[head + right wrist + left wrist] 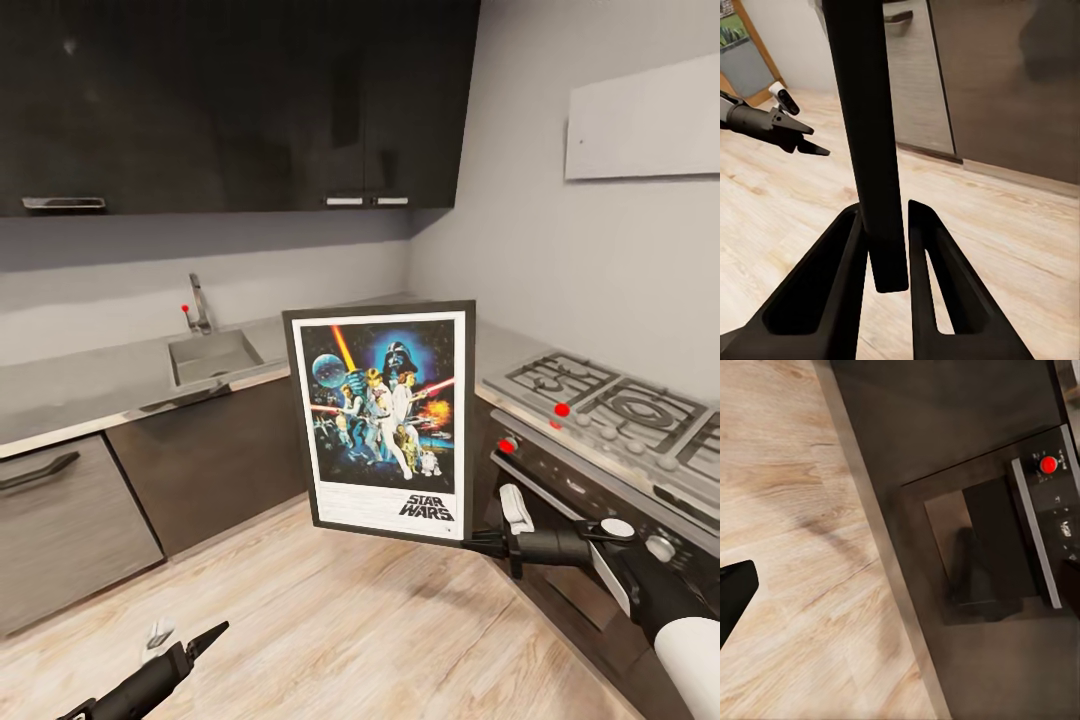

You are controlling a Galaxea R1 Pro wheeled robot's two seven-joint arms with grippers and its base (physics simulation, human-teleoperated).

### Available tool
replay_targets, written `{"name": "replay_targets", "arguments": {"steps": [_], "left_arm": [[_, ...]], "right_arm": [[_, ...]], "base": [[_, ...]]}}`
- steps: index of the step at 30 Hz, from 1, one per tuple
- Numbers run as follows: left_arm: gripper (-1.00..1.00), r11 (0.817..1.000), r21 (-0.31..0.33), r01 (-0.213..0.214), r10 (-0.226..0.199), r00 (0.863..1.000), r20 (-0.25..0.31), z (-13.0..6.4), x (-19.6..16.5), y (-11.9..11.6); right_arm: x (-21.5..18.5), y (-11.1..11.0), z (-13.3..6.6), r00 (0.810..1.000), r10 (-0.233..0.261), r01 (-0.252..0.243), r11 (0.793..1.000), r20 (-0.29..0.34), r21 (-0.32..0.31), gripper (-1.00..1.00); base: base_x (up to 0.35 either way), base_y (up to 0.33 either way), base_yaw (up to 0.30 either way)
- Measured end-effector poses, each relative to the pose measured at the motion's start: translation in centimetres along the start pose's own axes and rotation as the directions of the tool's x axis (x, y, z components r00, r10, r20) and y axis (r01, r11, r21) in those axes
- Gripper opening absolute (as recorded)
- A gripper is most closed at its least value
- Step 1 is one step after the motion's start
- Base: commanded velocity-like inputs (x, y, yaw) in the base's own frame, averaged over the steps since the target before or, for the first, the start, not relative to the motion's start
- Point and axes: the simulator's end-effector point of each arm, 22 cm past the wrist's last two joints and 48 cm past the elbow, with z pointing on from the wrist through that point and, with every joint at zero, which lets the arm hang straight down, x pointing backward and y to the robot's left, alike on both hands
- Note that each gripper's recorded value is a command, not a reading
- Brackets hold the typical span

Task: Pick up the poster from the kitchen countertop and hang it on one of the wall nails in the kitchen.

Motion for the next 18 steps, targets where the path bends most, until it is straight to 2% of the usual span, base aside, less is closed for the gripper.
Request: {"name": "replay_targets", "arguments": {"steps": [6,13,18], "left_arm": [[1.00,1.000,0.000,0.000,0.000,1.000,0.000,-0.4,-0.2,-0.6],[1.00,1.000,0.001,0.001,-0.001,1.000,-0.001,-0.8,-0.4,-1.2],[1.00,1.000,0.002,0.002,-0.002,1.000,-0.001,-1.0,-0.5,-1.7]], "right_arm": [[-0.5,0.3,-0.2,1.000,0.001,-0.001,1.000,-0.001,0.001,-1.00],[-1.2,-1.1,-0.5,1.000,0.001,-0.001,0.997,-0.001,0.081,-1.00],[-1.7,-1.3,-0.7,1.000,0.002,-0.002,0.995,0.004,0.099,-1.00]], "base": [[0.000,0.000,0.000],[0.000,0.000,0.000],[0.000,0.000,0.000]]}}
